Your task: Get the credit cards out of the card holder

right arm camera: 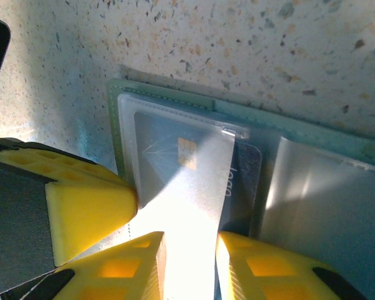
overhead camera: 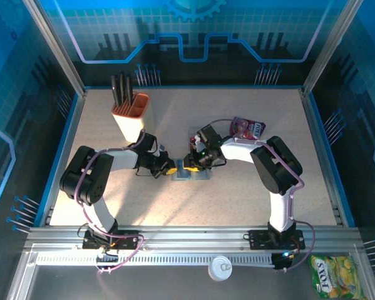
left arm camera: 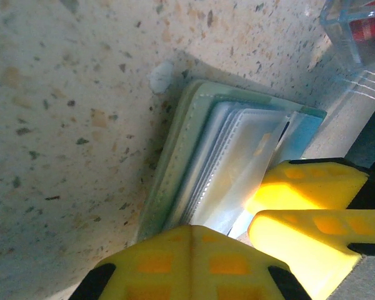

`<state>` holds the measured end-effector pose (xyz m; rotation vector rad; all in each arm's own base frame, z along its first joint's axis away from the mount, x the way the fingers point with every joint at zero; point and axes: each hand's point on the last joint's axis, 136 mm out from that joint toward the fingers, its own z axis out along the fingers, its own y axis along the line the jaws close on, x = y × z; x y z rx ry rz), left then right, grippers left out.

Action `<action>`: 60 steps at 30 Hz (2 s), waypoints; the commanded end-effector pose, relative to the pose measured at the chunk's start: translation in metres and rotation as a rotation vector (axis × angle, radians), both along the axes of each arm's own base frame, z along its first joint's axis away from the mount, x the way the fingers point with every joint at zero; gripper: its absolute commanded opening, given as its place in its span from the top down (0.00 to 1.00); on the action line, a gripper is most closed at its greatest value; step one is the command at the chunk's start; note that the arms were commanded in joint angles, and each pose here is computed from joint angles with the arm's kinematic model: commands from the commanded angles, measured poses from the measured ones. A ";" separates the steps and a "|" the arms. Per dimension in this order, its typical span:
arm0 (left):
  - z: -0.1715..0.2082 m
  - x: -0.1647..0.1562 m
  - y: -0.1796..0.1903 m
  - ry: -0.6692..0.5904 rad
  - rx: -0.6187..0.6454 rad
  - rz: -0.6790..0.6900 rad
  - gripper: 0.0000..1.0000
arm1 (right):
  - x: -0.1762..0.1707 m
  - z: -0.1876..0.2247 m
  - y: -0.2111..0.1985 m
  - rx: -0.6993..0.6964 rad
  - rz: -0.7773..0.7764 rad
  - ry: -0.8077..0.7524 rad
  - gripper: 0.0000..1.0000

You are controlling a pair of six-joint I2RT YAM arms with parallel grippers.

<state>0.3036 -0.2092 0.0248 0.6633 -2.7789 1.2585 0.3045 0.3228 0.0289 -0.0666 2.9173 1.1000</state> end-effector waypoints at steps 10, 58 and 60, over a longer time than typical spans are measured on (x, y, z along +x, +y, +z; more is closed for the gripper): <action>-0.002 -0.006 0.006 0.019 0.018 -0.010 0.95 | -0.009 0.002 -0.007 -0.085 0.039 -0.013 0.70; 0.005 -0.005 -0.014 0.035 0.078 -0.086 1.00 | -0.007 0.009 -0.021 -0.030 -0.020 -0.041 0.69; 0.005 -0.004 -0.013 0.033 0.084 -0.086 1.00 | -0.006 0.008 -0.021 -0.025 -0.021 -0.037 0.69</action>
